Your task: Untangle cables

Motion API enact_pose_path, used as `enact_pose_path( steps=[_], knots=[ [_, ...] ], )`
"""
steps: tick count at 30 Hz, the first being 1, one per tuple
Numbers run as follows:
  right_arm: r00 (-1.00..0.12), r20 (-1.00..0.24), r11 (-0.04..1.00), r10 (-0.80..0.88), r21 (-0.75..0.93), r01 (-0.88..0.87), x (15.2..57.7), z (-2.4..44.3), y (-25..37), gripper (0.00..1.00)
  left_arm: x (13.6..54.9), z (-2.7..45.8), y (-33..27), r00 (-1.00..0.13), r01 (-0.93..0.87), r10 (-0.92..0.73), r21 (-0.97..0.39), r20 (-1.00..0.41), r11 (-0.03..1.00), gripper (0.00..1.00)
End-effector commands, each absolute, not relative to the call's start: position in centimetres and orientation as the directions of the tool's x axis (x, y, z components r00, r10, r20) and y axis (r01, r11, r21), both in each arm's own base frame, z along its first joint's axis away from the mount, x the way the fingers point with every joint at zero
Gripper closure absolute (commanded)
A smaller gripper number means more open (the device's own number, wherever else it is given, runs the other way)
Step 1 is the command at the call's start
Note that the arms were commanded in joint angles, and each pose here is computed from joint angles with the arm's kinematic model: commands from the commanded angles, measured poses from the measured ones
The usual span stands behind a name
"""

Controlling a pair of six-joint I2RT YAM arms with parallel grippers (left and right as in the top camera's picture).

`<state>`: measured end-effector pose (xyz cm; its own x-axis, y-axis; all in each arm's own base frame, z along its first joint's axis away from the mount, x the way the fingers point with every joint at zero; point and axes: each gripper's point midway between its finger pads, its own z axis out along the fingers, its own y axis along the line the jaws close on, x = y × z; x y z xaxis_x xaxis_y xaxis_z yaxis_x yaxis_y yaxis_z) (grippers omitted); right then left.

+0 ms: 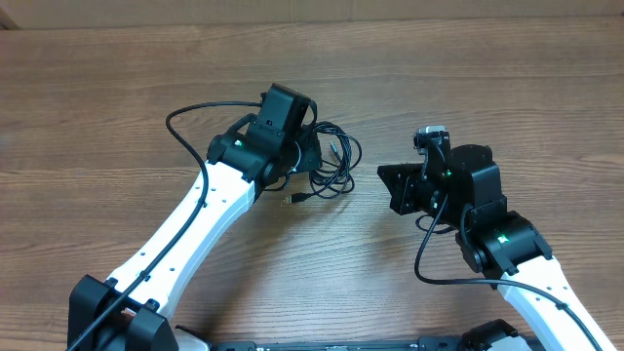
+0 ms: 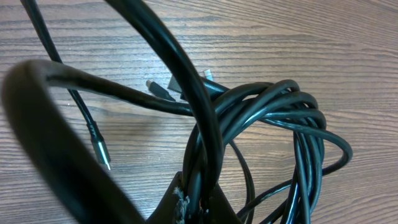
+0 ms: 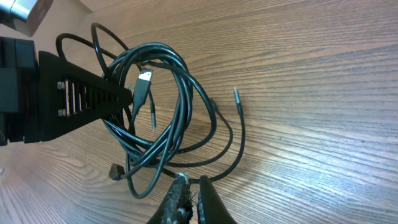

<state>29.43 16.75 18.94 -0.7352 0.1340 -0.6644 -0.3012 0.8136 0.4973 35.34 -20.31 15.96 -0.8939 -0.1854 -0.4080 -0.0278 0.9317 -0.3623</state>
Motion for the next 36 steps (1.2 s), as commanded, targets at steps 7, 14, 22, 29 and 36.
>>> enact_pose_path(
  steps=[7, 14, 22, 29, 36],
  knots=[
    [-0.71, -0.69, 0.816, 0.142, 0.488, -0.311, 29.8, 20.1, 16.6, 0.04, 33.6, 17.9, -25.4, -0.846, 0.433, 0.177, -0.453, -0.503, 0.779, 0.96],
    [-0.71, -0.69, 0.816, 0.142, 0.488, -0.311, 29.8, 20.1, 16.6, 0.23, 33.2, 18.1, -25.9, -0.837, 0.467, 0.202, -0.472, -0.508, 0.748, 0.96],
    [-0.71, -0.69, 0.816, 0.142, 0.487, -0.311, 29.9, 20.1, 16.6, 0.59, 32.9, 18.3, -26.2, -0.837, 0.477, 0.209, -0.489, -0.506, 0.73, 0.96],
    [-0.71, -0.69, 0.816, 0.142, 0.487, -0.31, 29.9, 20.1, 16.6, 0.96, 33.0, 18.3, -26.1, -0.836, 0.476, 0.207, -0.484, -0.508, 0.734, 0.96],
    [-0.71, -0.69, 0.816, 0.143, 0.488, -0.31, 29.9, 20.1, 16.6, 0.96, 35.7, 16.3, -21.2, -0.885, 0.126, -0.053, -0.349, -0.462, 0.929, 0.96]
  ],
)
